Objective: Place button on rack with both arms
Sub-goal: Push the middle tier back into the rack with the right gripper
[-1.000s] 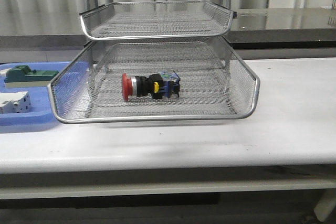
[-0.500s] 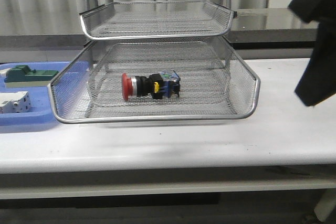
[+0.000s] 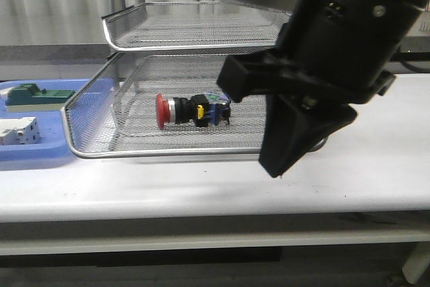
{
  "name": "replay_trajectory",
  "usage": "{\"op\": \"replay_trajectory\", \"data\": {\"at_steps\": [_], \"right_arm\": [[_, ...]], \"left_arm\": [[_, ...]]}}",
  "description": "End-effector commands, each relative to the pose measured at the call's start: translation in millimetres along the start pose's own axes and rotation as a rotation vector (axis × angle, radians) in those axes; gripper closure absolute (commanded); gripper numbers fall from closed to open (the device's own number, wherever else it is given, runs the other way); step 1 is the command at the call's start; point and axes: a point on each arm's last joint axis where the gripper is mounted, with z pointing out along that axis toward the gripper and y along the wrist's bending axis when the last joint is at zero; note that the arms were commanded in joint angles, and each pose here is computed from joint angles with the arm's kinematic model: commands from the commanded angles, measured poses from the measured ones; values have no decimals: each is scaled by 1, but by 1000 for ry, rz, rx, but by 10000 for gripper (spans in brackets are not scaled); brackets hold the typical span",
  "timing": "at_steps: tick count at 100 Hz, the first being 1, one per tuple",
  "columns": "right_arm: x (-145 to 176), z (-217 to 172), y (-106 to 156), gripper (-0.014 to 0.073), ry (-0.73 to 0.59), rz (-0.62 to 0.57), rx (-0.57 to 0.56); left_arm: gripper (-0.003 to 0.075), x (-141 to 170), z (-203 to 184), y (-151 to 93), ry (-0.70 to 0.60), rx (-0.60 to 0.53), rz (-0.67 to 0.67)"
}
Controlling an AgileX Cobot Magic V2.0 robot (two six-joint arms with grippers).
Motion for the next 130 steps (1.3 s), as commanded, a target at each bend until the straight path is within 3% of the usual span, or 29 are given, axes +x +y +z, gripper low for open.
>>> {"op": "replay_trajectory", "data": {"at_steps": [1,43,67,96,130], "right_arm": [[-17,-6,10,661,-73,-73,8],[-44,31,28,661,-54,-229,55],[-47,40,23,661,-52,-298,112],[-57,38,17,661,-140,-399,181],[-85,32,-11,661,-230,-358,239]], "left_arm": [[716,-16,-1,3,-101,-32,-21],[716,-16,-1,3,-101,-32,-21],[716,-16,-1,3,-101,-32,-21],[716,-16,-1,3,-101,-32,-21],[716,-16,-1,3,-101,-32,-21]]}}
